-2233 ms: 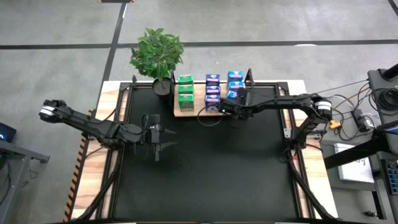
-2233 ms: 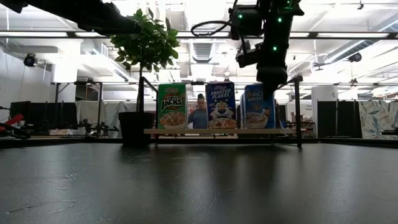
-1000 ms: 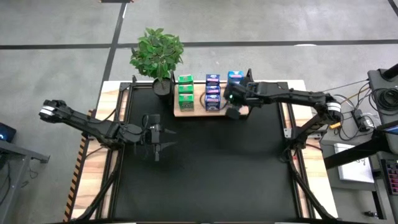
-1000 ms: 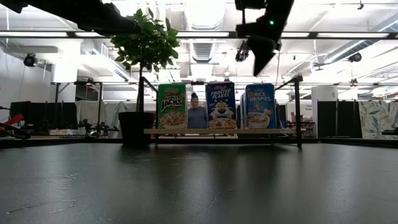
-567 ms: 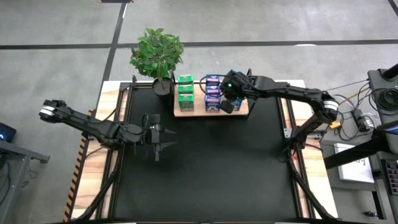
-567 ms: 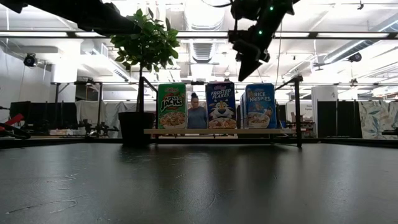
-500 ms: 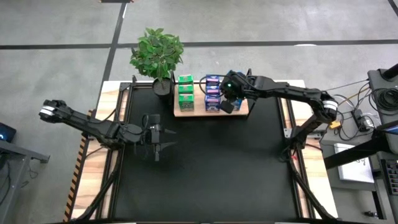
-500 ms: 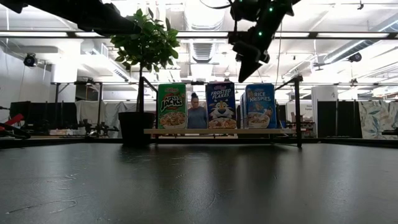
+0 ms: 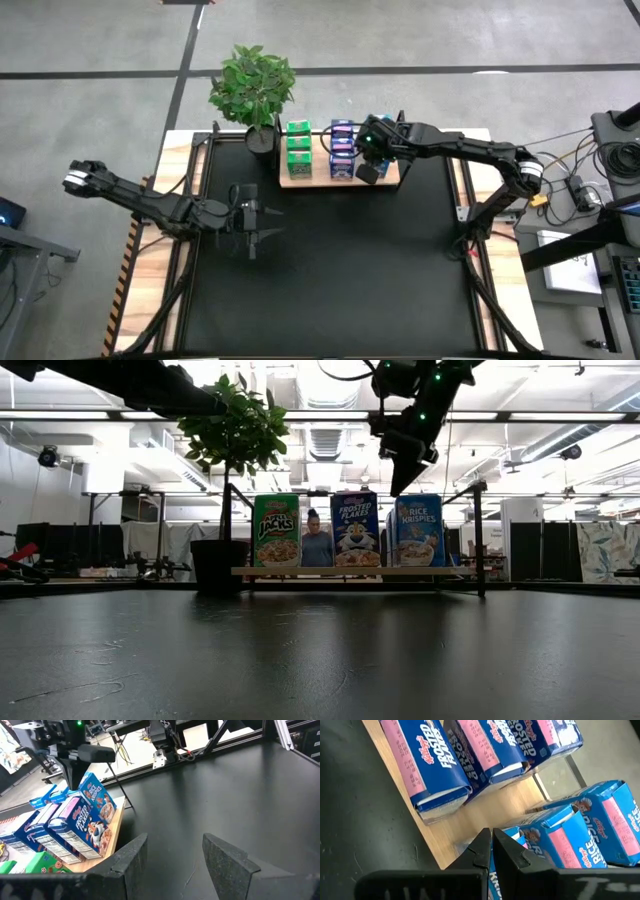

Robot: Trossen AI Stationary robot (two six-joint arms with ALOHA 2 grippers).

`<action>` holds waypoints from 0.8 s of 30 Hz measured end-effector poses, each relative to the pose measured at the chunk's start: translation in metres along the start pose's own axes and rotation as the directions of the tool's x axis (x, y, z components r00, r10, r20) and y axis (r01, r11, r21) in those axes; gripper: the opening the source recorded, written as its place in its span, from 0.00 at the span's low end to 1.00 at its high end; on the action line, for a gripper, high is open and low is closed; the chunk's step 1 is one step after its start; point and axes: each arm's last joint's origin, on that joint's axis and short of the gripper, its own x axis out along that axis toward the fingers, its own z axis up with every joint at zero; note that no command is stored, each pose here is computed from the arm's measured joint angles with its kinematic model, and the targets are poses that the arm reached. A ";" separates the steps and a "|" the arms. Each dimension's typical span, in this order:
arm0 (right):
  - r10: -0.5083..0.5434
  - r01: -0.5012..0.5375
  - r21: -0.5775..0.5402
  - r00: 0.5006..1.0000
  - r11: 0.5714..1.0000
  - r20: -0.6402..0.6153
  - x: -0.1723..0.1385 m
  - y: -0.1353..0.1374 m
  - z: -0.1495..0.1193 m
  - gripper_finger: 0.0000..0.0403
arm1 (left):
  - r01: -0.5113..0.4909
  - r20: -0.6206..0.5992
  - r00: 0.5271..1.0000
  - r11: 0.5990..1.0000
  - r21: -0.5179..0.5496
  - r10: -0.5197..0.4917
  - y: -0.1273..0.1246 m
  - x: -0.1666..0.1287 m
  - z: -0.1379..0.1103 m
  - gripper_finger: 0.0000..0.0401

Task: Stack cereal on shelf
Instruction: Put the light blue cereal box aligned with the light blue cereal boxes on the shelf

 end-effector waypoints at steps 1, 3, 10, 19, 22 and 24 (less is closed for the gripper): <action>-0.001 0.001 0.001 1.000 1.000 -0.005 0.000 0.000 0.000 0.02 | 0.000 0.000 1.000 1.000 0.000 0.000 0.000 0.000 0.000 0.43; -0.009 0.009 0.005 1.000 1.000 -0.008 0.000 0.000 -0.001 0.02 | 0.000 0.000 1.000 1.000 0.000 0.000 0.000 0.000 0.000 0.43; -0.043 0.043 -0.004 0.999 0.999 -0.023 0.002 -0.001 -0.003 0.02 | 0.000 0.000 1.000 1.000 0.000 0.000 0.000 0.000 0.000 0.43; -0.041 0.041 -0.010 0.998 0.999 -0.043 0.001 0.000 -0.005 0.02 | 0.000 0.000 1.000 1.000 0.000 0.000 0.000 0.000 0.000 0.43; -0.038 0.037 -0.022 0.999 0.999 -0.023 -0.001 0.002 -0.004 0.02 | 0.000 0.000 1.000 1.000 0.000 0.000 0.000 0.000 0.000 0.43; -0.033 0.033 -0.028 0.999 0.999 -0.007 -0.004 0.004 -0.003 0.02 | 0.000 0.000 1.000 1.000 0.000 0.000 0.000 0.000 0.000 0.43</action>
